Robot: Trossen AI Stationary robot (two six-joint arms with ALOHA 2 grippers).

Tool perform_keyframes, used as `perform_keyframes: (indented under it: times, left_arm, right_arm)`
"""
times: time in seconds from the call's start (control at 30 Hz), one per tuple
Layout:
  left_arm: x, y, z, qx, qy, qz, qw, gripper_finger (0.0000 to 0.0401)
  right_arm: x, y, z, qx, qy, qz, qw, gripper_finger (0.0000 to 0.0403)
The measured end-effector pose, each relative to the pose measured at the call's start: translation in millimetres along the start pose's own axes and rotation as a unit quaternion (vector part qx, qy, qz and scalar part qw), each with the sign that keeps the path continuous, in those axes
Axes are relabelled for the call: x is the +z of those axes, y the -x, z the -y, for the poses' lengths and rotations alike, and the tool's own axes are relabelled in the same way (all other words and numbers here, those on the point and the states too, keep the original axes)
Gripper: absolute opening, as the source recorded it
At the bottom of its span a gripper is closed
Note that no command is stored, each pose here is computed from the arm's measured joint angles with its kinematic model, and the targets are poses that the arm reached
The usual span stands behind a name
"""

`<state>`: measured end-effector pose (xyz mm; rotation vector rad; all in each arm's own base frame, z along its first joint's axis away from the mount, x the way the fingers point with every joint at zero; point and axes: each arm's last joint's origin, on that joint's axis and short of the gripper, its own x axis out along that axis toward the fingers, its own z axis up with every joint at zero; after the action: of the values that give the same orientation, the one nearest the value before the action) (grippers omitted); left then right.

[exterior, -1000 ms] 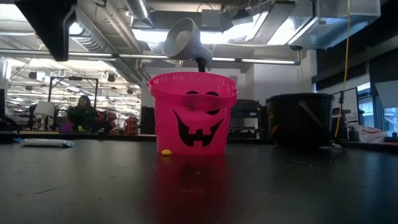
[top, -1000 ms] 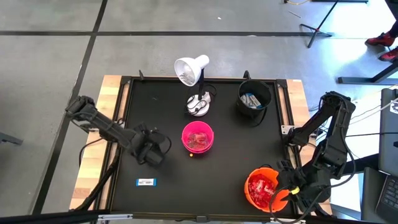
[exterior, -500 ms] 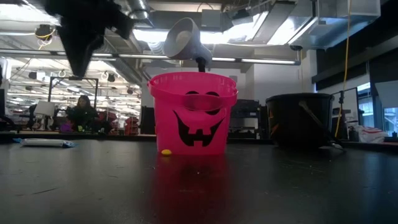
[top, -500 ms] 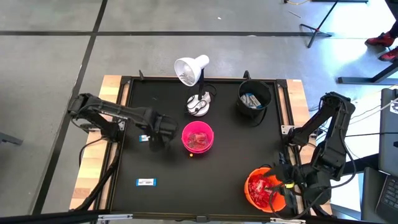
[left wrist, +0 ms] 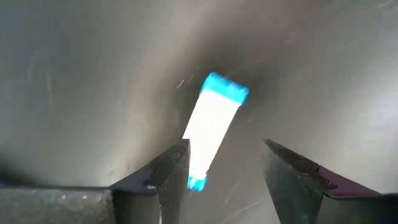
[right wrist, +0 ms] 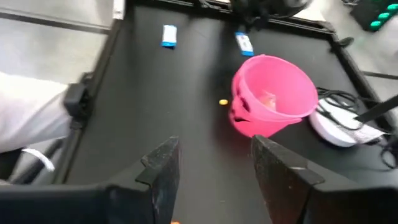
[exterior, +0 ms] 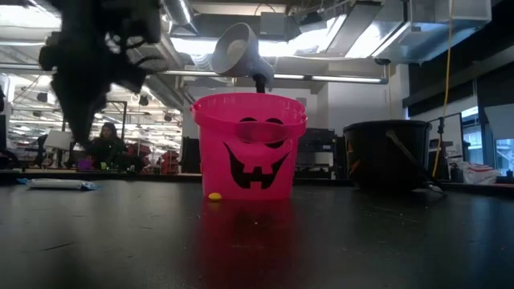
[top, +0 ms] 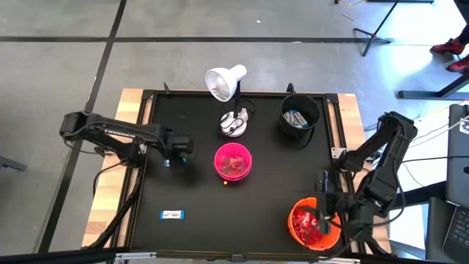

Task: Sort candy
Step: Put the white chocolate bar into the black bucket

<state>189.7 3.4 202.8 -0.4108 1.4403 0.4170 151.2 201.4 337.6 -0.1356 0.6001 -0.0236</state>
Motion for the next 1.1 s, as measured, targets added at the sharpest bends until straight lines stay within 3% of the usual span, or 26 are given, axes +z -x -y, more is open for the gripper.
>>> perform_keyframes:
  times: [0.3, 0.53, 0.7, 0.77, 1.1]
  left_arm:
    - [-29.7, -40.7, -19.0, 0.074, 0.023, -0.03, 0.997, 0.0188]
    - [-37.3, -58.4, -21.9, 0.054, 0.025, -0.024, 0.998, 0.0188]
    - [-37.2, -59.4, -21.4, 0.047, 0.037, -0.024, 0.998, 0.0188]
    - [-34.5, -60.1, -18.3, 0.02, 0.039, -0.018, 0.999, 0.0188]
    - [-30.8, -53.9, -6.0, -0.02, 0.018, -0.01, 1.0, 0.0188]
  right_arm:
    - [12.0, -29.3, 18.8, -0.073, -0.02, -0.003, 0.997, 0.0193]
    - [15.5, -51.6, 30.0, -0.086, -0.04, -0.039, 0.995, 0.0193]
    - [15.2, -66.5, 33.7, -0.078, -0.049, -0.074, 0.993, 0.0193]
    - [14.9, -71.6, 34.7, -0.075, -0.053, -0.085, 0.992, 0.0193]
    - [11.0, -84.5, 30.5, -0.063, -0.048, -0.117, 0.99, 0.0193]
